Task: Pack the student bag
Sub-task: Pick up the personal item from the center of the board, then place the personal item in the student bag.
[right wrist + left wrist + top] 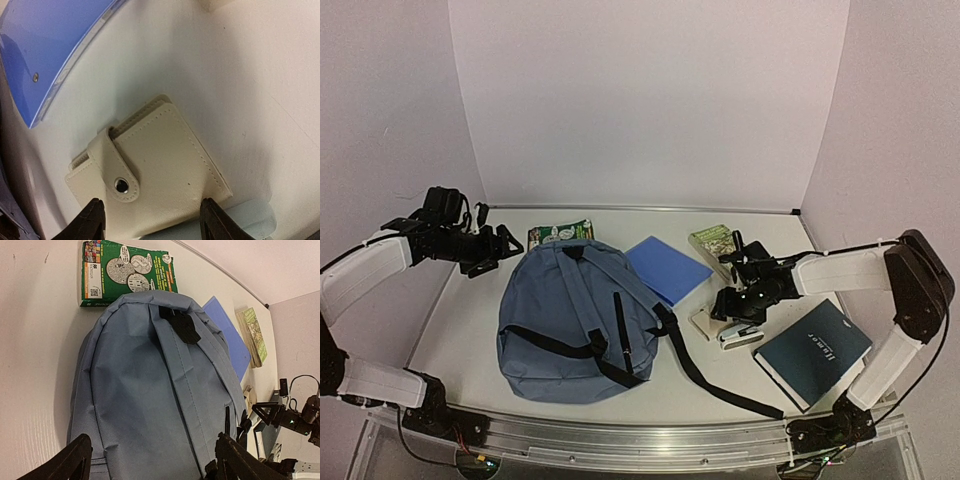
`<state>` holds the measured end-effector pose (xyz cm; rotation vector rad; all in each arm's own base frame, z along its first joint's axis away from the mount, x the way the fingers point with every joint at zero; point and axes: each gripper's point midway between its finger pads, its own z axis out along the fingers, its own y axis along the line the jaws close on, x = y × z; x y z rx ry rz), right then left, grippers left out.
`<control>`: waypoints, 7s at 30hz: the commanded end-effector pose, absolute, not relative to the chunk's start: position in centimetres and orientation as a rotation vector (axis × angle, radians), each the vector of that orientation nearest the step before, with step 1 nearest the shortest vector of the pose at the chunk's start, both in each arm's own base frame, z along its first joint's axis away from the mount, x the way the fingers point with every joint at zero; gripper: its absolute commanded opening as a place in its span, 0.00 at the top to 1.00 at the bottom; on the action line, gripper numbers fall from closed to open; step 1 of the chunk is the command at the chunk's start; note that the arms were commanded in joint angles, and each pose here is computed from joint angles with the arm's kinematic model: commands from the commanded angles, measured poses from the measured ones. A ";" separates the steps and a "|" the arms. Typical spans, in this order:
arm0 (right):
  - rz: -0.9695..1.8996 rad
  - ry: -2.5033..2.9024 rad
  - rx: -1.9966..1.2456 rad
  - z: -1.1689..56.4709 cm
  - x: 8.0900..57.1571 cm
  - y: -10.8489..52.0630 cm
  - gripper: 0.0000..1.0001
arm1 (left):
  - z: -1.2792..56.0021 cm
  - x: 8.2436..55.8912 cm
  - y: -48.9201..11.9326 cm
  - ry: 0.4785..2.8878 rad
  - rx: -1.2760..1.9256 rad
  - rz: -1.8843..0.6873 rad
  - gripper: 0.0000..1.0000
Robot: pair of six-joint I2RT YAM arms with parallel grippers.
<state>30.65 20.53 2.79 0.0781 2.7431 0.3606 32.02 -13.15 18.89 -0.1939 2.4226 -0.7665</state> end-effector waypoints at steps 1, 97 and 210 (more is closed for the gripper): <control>0.333 2.782 0.139 1.9 29.4 19.5 0.38 | 20.1 32.3 -13.7 2.374 -0.157 -0.797 0.15; 1.388 1.872 -0.398 32.4 26.7 33.2 0.79 | 31.3 21.8 -43.9 1.970 0.829 -1.644 0.87; 0.942 2.393 -0.104 13.1 29.8 38.2 1.00 | 3.0 24.4 -30.4 2.965 -0.020 0.074 0.46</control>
